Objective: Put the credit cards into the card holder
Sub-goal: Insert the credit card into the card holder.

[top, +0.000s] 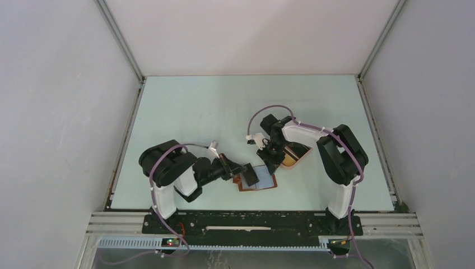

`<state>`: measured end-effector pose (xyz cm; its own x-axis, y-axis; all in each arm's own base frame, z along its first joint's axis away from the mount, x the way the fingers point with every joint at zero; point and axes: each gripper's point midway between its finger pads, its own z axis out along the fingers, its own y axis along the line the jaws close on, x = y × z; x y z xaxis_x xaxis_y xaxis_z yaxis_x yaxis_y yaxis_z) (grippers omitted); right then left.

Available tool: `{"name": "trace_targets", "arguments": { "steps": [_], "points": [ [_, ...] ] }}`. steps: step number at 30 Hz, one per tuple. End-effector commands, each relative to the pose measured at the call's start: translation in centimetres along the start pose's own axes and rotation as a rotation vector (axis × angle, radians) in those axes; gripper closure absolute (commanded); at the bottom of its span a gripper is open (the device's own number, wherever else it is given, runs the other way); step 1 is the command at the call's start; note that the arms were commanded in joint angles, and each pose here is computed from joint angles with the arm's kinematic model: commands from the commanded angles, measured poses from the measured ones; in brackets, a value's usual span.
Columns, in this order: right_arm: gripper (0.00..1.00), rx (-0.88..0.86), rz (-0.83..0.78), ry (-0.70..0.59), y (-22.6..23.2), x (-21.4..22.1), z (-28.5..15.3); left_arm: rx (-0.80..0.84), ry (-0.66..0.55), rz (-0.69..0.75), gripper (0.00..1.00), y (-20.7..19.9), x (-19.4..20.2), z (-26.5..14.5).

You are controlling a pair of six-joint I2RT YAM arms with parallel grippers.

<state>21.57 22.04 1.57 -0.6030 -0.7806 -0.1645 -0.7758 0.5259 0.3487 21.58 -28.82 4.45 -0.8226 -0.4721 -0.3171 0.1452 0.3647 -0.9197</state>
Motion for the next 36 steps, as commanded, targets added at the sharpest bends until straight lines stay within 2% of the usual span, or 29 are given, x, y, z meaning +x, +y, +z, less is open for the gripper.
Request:
{"name": "trace_targets", "arguments": {
  "steps": [1,11,21,36],
  "points": [
    [0.74,0.021,-0.021,0.023,-0.5,0.1,1.1,0.041,-0.008,-0.014,1.00,-0.8,-0.2,0.5],
    [0.74,0.021,-0.018,0.019,-0.4,0.0,1.0,-0.017,0.013,-0.030,1.00,1.1,0.6,0.7],
    [0.75,0.021,-0.019,0.018,-0.4,0.0,1.0,-0.090,0.080,0.021,1.00,1.8,1.8,1.3],
    [0.75,0.043,-0.020,0.027,-0.7,0.0,1.3,-0.164,0.196,0.026,1.00,2.6,3.5,0.6]
  ]
}}
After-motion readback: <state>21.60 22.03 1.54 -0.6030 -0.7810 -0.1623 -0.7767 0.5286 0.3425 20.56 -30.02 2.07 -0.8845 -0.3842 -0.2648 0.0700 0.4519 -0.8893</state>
